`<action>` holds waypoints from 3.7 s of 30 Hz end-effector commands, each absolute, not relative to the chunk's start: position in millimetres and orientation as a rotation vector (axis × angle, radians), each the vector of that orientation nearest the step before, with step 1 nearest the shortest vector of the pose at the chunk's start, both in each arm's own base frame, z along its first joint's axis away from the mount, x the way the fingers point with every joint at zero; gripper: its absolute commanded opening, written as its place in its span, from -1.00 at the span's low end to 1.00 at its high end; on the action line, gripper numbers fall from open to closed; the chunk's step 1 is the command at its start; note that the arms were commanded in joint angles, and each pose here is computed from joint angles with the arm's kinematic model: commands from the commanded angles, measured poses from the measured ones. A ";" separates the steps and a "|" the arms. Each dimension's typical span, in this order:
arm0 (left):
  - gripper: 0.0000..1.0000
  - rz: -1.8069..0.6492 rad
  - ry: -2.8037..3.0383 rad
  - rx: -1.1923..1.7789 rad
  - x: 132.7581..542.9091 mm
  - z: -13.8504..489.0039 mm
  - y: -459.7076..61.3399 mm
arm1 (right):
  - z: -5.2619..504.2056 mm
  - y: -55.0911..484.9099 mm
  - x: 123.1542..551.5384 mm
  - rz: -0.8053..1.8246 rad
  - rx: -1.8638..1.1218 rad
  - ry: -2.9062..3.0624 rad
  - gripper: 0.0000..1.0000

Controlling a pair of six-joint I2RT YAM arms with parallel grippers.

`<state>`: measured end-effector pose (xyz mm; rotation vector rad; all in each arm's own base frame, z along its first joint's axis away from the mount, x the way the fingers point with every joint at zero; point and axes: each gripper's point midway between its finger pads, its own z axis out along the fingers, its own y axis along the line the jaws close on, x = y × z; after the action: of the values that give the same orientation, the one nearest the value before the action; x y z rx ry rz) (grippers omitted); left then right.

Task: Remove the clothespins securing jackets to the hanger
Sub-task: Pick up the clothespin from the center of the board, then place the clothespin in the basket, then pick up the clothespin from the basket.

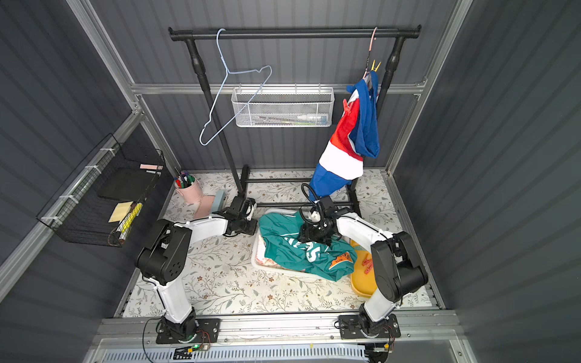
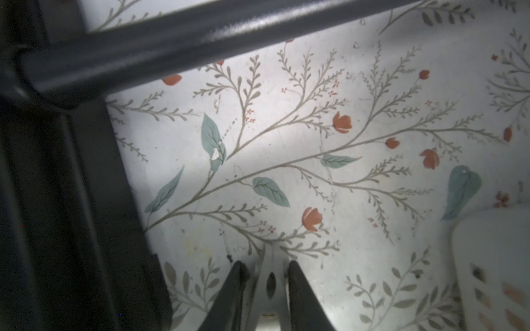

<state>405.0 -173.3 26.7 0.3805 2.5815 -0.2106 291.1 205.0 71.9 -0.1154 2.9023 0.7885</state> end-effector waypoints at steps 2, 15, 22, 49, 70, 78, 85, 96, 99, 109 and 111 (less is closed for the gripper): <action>-0.47 -0.218 2.624 0.372 401.3 22.7 -173.8 | 57.8 195.3 278.6 0.715 -0.107 2.977 0.64; -0.57 -0.295 2.525 0.351 421.9 83.1 -189.0 | 57.0 200.7 280.8 0.713 -0.120 2.970 0.64; -0.55 -0.318 2.462 0.263 425.6 135.7 -186.7 | 61.7 215.4 272.2 0.650 -0.243 2.987 0.64; -0.47 -0.681 1.994 0.274 395.9 260.1 -206.7 | 51.5 295.5 340.4 0.768 -0.225 2.684 0.61; 0.43 -0.612 2.083 0.189 392.4 223.6 -187.1 | 117.7 279.7 312.4 0.607 -0.313 2.502 0.68; 0.53 -0.600 2.087 0.065 414.0 210.1 -153.3 | 181.7 300.4 310.5 0.615 -0.458 2.334 0.78; 0.67 -0.583 2.088 -0.023 407.8 191.4 -132.6 | 212.5 343.1 337.6 0.677 -0.561 2.266 0.87; 0.98 -0.430 2.102 -0.148 391.0 179.7 -99.9 | 202.0 402.8 381.0 0.677 -0.615 2.257 0.69; 0.98 -0.403 2.084 -0.210 383.4 184.7 -89.0 | 193.9 412.0 384.1 0.668 -0.624 2.270 0.60; 0.98 -0.446 2.087 -0.236 378.4 181.6 -91.0 | 171.7 422.2 389.1 0.596 -0.652 2.290 0.33; 0.98 -0.452 2.079 -0.232 378.6 183.4 -91.8 | 167.2 423.3 389.6 0.586 -0.658 2.298 0.27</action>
<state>379.8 -93.6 189.9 -0.2118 2.0637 -0.4454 387.3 421.5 168.6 -0.6429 2.2976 0.6234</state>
